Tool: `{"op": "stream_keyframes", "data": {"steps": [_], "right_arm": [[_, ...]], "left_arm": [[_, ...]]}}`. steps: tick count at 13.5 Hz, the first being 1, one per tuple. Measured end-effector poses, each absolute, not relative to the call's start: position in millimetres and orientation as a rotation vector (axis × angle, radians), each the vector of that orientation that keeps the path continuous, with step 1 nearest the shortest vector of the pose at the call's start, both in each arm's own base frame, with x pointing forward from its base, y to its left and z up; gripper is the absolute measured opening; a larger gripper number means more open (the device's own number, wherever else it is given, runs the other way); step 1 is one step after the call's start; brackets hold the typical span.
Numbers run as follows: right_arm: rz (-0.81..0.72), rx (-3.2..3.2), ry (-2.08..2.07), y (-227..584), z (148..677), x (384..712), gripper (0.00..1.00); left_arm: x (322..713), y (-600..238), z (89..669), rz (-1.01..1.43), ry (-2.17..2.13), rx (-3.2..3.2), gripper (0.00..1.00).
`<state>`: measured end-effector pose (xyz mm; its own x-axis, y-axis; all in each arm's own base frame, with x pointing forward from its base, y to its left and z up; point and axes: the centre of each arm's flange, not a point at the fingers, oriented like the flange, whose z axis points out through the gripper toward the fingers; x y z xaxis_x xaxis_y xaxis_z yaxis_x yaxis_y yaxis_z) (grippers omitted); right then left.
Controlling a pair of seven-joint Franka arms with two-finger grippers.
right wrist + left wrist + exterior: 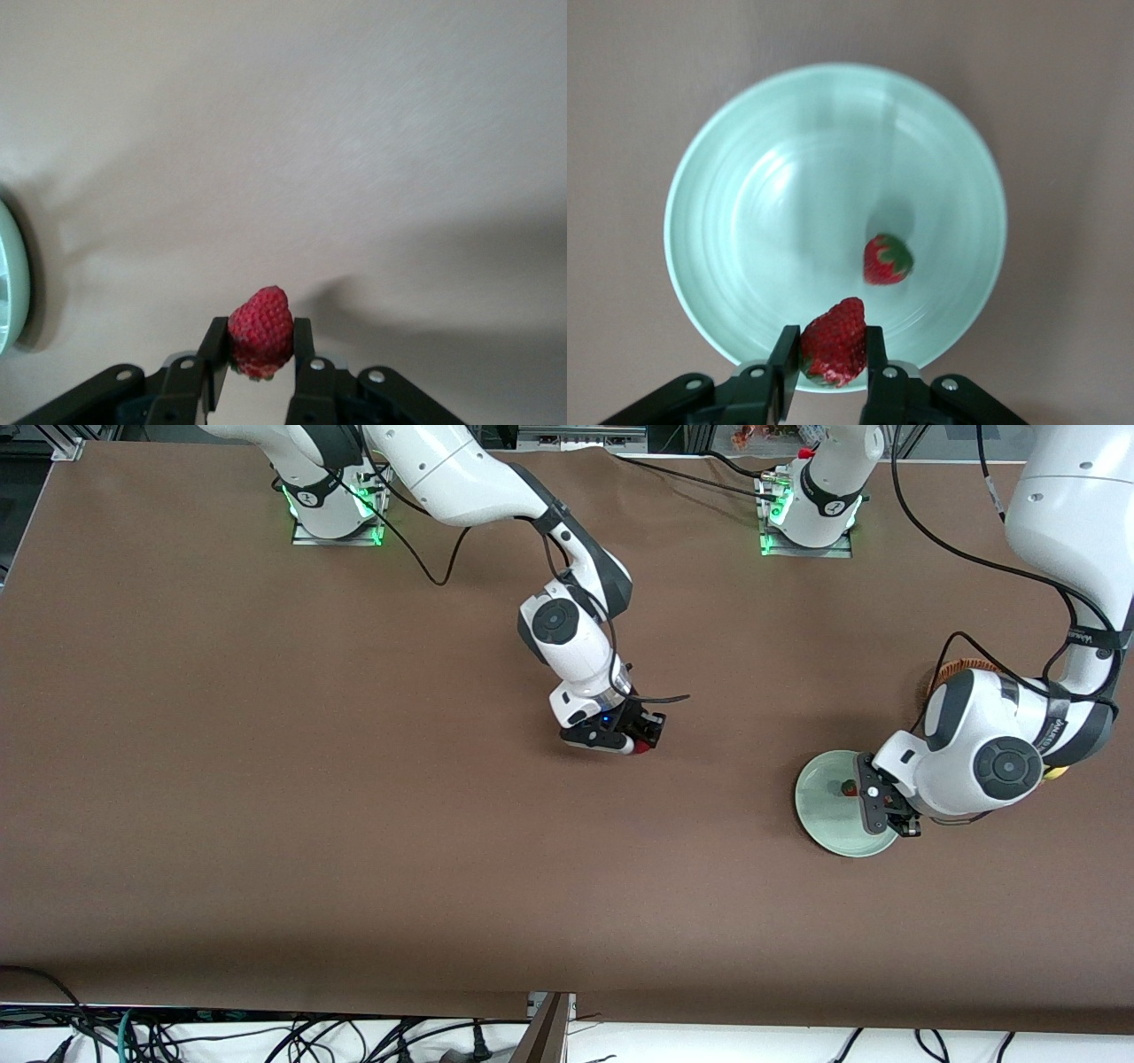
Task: Collect all strawberries into plate
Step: 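Carry the strawberry to the plate while the right gripper sets another mid-table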
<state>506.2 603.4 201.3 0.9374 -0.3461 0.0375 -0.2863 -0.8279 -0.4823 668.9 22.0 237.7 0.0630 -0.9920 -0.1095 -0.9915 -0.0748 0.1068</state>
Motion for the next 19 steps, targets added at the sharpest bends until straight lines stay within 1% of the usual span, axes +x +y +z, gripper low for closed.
{"op": "stream_keyframes", "data": {"steps": [2, 6, 7, 8, 9, 11, 12, 13, 14, 15, 17, 19], "right_arm": [[-0.183, -2.594, 0.442, 614, 189, 504, 0.33], [-0.220, -2.577, 0.430, 621, 166, 497, 0.33], [-0.223, -2.577, 0.428, 621, 165, 497, 0.40], [-0.231, -2.576, 0.421, 622, 167, 498, 0.51], [-0.245, -2.579, 0.405, 622, 171, 500, 0.62], [-0.252, -2.652, 0.361, 617, 182, 512, 0.83], [-0.247, -2.704, 0.347, 607, 192, 524, 0.94], [-0.245, -2.733, 0.325, 597, 211, 539, 1.00], [-0.228, -2.759, 0.294, 582, 237, 557, 1.00], [-0.187, -2.800, 0.246, 558, 265, 577, 1.00], [-0.076, -2.878, 0.114, 501, 312, 611, 1.00], [0.028, -2.940, 0.005, 448, 344, 632, 1.00]], "left_arm": [[669, 38, 226, -0.221, -2.136, 2.274, 0.34], [669, 35, 220, -0.221, -2.141, 2.256, 0.34], [669, 35, 219, -0.222, -2.139, 2.254, 0.39], [669, 35, 217, -0.224, -2.137, 2.252, 0.39], [668, 35, 215, -0.225, -2.136, 2.250, 0.44], [669, 35, 216, -0.223, -2.136, 2.251, 0.65], [670, 34, 217, -0.219, -2.138, 2.252, 0.74], [672, 33, 220, -0.212, -2.141, 2.253, 0.85], [673, 30, 223, -0.206, -2.140, 2.256, 0.96], [674, 24, 229, -0.213, -2.120, 2.269, 1.00], [671, -3, 246, -0.252, -2.021, 2.314, 1.00], [659, -48, 270, -0.285, -1.790, 2.390, 1.00]]}}
